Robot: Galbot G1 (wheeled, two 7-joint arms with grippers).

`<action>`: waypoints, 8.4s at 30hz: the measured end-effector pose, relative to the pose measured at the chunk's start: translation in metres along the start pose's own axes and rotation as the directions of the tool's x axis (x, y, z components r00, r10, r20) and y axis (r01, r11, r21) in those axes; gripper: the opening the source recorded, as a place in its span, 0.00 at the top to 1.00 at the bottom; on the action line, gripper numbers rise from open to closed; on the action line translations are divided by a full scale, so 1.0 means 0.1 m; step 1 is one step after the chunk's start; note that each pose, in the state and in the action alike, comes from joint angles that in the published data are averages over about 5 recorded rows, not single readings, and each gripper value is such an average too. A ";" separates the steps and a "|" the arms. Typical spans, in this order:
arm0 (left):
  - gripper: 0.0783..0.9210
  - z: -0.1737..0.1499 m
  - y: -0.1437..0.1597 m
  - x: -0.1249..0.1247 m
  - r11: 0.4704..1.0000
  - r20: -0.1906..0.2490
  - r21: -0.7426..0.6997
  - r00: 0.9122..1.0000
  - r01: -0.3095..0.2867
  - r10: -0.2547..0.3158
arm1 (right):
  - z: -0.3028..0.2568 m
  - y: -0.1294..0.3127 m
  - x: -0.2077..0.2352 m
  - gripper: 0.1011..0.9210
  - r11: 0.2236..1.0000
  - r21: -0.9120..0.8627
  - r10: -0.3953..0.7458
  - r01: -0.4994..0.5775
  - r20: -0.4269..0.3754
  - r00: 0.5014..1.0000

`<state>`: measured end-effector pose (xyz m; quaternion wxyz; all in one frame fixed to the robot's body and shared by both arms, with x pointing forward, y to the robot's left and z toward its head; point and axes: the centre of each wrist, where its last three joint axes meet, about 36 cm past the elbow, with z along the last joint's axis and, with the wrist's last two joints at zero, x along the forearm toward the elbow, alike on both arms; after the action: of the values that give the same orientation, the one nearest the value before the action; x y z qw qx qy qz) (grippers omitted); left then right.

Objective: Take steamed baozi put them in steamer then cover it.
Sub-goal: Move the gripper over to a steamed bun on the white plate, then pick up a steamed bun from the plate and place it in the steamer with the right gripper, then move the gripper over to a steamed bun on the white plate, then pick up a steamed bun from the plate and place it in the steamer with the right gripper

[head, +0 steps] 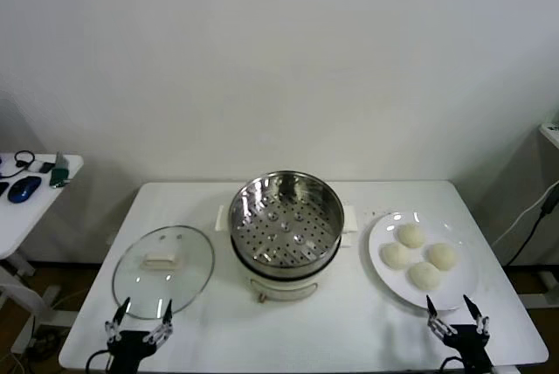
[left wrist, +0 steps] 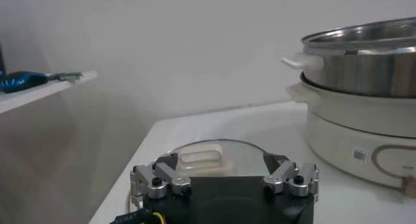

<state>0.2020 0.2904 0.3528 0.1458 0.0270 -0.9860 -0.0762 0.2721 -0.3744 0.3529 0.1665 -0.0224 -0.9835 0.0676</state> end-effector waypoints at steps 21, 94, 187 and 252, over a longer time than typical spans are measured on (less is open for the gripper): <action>0.12 -0.01 -0.01 -0.02 1.000 0.020 -0.006 1.000 -0.018 0.018 | -1.80 -1.04 -1.58 0.12 0.631 0.630 -0.347 0.452 -0.292 0.891; 0.12 0.22 -0.05 0.06 0.999 0.017 -0.045 1.000 0.004 -0.003 | -2.50 -0.46 -3.68 0.32 -0.030 0.457 -0.214 0.889 -0.872 0.441; 0.12 0.07 -0.07 -0.04 0.997 0.074 -0.074 0.997 0.002 0.003 | -3.88 0.04 -2.43 0.12 -0.247 0.509 -0.263 0.825 -0.854 0.448; 0.12 0.12 -0.07 0.03 0.997 0.067 -0.083 0.998 0.002 0.003 | -5.11 0.93 -2.10 0.39 -0.082 0.645 -0.416 0.760 -0.715 0.562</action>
<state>0.1963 0.2845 0.3412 0.1137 0.0181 -0.9863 -0.1178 0.6411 -0.2327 0.7497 0.2975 0.5098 -0.5965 0.5438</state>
